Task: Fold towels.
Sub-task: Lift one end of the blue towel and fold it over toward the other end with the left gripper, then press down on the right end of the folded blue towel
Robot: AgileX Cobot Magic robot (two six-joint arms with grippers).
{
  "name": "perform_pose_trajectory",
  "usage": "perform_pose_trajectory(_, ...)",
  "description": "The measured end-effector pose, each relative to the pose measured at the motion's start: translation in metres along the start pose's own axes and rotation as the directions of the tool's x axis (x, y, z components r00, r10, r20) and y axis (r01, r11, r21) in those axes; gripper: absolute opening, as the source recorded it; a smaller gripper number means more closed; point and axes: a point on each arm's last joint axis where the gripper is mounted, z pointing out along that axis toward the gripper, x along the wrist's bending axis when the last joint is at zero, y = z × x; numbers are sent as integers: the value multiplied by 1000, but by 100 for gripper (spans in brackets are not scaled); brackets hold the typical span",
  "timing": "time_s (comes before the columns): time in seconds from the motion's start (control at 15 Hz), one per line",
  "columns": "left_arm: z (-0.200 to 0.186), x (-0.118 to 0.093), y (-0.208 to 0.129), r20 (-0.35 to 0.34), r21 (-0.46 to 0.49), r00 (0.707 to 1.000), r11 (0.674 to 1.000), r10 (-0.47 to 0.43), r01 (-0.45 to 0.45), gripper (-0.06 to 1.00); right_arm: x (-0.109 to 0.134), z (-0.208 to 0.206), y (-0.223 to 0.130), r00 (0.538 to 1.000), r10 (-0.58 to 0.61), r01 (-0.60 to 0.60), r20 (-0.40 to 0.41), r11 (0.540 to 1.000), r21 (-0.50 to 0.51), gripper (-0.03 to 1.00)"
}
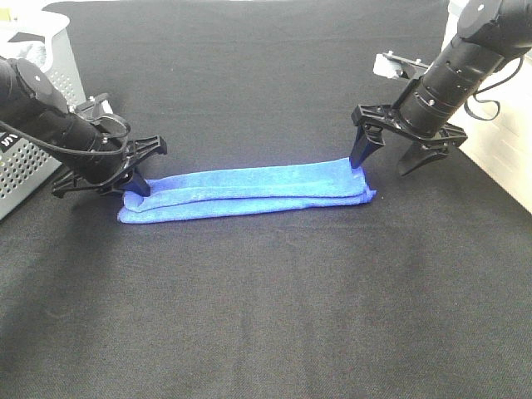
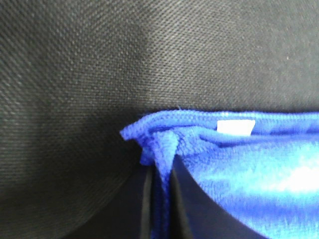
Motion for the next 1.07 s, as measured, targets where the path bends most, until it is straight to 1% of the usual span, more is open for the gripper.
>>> perform_pose_trajectory(0.13, -14, -3, 3, -21, -10, 999, 999, 32, -32, 6, 0, 0, 0, 1000, 0, 0, 1, 1000, -3, 77)
perform_pose_trajectory(0.2, -26, -5, 7, -40, -31, 998, 998, 49, -50, 6, 0, 0, 0, 1000, 0, 0, 1, 1000, -3, 77)
perform_pose_trajectory(0.33, -46, -9, 14, -96, -38, 992, 995, 84, -88, 6, 0, 0, 0, 1000, 0, 0, 1, 1000, -3, 77)
perform_pose_trajectory(0.4, -54, -12, 19, -121, -31, 989, 995, 90, -94, 6, 0, 0, 0, 1000, 0, 0, 0, 1000, -2, 77)
perform_pose_trajectory(0.53, -69, -23, 28, -129, 0, 987, 996, 93, -93, 6, 1, 0, -1, 1000, 2, -2, -6, 1000, 15, 77)
perform_pose_trajectory(0.6, -78, -34, 32, -124, 19, 987, 994, 105, -104, 6, 1, 0, -2, 1000, 2, -2, -7, 1000, 19, 77)
perform_pose_trajectory(0.73, -88, -69, 32, -89, 16, 986, 990, 140, -139, 6, 1, 0, -2, 1000, 8, -8, -13, 1000, 19, 77)
perform_pose_trajectory(0.8, -89, -101, 27, -41, 3, 987, 988, 154, -154, 6, 2, 0, -2, 1000, 19, -18, -26, 1000, 18, 77)
perform_pose_trajectory(0.93, -75, -137, 18, 27, 14, 988, 988, 155, -155, 6, 4, -3, -1, 999, 22, -21, -33, 1000, 17, 77)
perform_pose_trajectory(1.07, -46, -171, 7, 105, 51, 983, 986, 152, -158, 6, 6, -7, -2, 999, 19, -19, -39, 1000, 21, 77)
